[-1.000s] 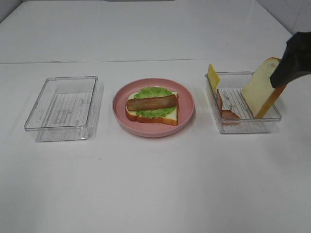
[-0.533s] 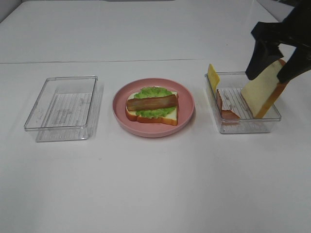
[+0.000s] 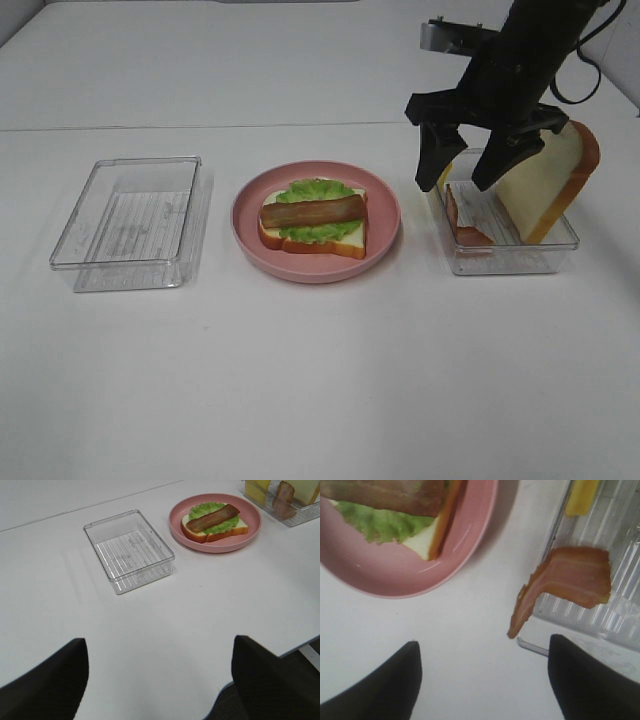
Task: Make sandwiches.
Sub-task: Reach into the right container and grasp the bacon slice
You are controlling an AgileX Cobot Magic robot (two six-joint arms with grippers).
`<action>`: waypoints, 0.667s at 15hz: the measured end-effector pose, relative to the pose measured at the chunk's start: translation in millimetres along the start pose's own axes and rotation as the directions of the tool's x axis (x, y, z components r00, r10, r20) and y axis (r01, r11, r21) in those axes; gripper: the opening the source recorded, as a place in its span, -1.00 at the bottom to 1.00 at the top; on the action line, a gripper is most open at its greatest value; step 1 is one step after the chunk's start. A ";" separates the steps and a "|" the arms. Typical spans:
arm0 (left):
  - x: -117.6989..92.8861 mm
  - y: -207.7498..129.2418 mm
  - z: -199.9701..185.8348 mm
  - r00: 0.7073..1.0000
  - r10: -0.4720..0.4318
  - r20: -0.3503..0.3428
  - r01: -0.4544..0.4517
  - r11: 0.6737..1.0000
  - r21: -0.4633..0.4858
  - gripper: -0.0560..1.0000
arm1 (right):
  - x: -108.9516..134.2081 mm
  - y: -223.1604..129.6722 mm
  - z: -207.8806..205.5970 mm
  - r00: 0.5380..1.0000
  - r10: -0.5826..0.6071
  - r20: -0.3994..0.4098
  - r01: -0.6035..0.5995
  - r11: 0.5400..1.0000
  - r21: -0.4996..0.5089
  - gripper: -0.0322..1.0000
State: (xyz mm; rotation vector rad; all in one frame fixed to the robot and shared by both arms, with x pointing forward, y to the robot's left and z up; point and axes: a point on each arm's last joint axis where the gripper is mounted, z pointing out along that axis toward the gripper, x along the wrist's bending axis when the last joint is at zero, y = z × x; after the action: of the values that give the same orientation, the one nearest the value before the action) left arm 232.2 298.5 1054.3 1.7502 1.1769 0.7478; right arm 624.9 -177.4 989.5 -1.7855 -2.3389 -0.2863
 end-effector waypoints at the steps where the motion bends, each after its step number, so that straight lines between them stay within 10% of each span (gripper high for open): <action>1: 0.0 0.0 0.0 1.000 0.000 0.000 0.000 1.000 0.000 0.52 | -8.2 9.3 20.1 1.000 0.008 0.028 -0.009 0.999 0.039 0.36; 5: 0.0 0.0 0.0 1.000 0.000 0.000 0.000 1.000 0.000 0.52 | -17.8 18.8 42.1 0.998 0.023 0.066 -0.026 0.999 0.040 0.30; 10: 0.0 0.0 0.0 1.000 0.000 0.000 0.000 1.000 0.000 0.52 | -19.6 20.0 45.7 0.997 0.034 0.075 -0.038 0.998 0.041 -0.60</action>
State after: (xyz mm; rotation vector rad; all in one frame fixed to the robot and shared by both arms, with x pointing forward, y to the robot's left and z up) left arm 232.2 298.5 1054.3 1.7502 1.1769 0.7478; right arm 648.0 -178.4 941.1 -1.8466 -2.3408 -0.1666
